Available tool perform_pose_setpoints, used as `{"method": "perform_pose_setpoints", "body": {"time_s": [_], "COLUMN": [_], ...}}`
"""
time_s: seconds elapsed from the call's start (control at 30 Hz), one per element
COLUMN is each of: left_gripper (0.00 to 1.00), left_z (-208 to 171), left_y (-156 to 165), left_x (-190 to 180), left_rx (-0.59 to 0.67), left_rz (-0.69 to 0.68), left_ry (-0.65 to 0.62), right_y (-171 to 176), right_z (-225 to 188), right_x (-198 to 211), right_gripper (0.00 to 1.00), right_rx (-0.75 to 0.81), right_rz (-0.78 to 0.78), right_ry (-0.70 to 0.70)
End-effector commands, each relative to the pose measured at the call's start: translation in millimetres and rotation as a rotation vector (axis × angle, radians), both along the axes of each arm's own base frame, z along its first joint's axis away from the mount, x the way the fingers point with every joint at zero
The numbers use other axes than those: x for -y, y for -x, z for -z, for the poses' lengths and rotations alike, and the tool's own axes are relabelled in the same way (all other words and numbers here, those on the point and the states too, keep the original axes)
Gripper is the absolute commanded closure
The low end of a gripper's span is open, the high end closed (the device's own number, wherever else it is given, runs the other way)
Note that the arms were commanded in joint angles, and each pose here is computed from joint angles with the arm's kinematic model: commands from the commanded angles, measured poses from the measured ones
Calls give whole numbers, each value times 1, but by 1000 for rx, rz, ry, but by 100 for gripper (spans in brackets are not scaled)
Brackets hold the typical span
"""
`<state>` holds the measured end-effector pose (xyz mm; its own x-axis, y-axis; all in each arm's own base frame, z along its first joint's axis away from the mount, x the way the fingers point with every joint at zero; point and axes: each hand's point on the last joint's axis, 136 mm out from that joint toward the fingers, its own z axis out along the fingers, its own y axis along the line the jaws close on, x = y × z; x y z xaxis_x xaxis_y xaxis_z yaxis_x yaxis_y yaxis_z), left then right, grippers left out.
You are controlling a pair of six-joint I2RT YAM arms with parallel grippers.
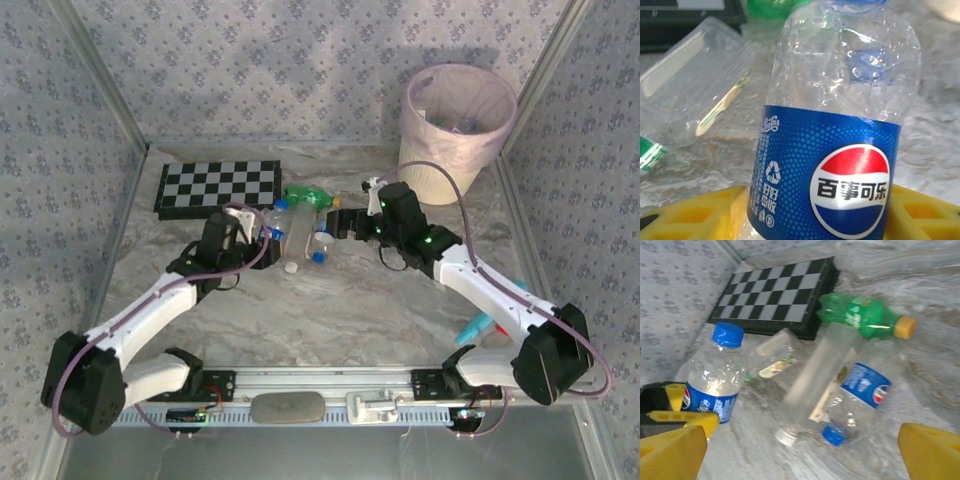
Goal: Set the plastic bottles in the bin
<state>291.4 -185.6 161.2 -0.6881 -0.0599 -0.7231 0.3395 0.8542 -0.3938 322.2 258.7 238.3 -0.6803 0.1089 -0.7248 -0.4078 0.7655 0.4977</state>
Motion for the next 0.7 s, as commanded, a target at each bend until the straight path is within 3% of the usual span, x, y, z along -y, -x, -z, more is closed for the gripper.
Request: {"method": "perform_pose_setpoints", "body": {"time_s": [0.0,0.2,0.5,0.67], "left_gripper": [49,49,50,50], "left_z": [-26,-29,-31,-35], "left_y": [4,11,21,26], "left_x": [15,26,53,64], "left_rx": [85,105,133,152], "left_rz": [29,40,111,140], "left_ry": [122,191,176,169], "right_y": [1,3,6,5], "right_z": [-29,-30,-6,6], "right_x": [-34,-73,-108,-115], "right_gripper": [0,3,6,15], "right_rx": [-3,-57,-142,-180], "right_rz": [-97,-200,-272,-289], "right_ry": [-178,-294,-293,-296]}}
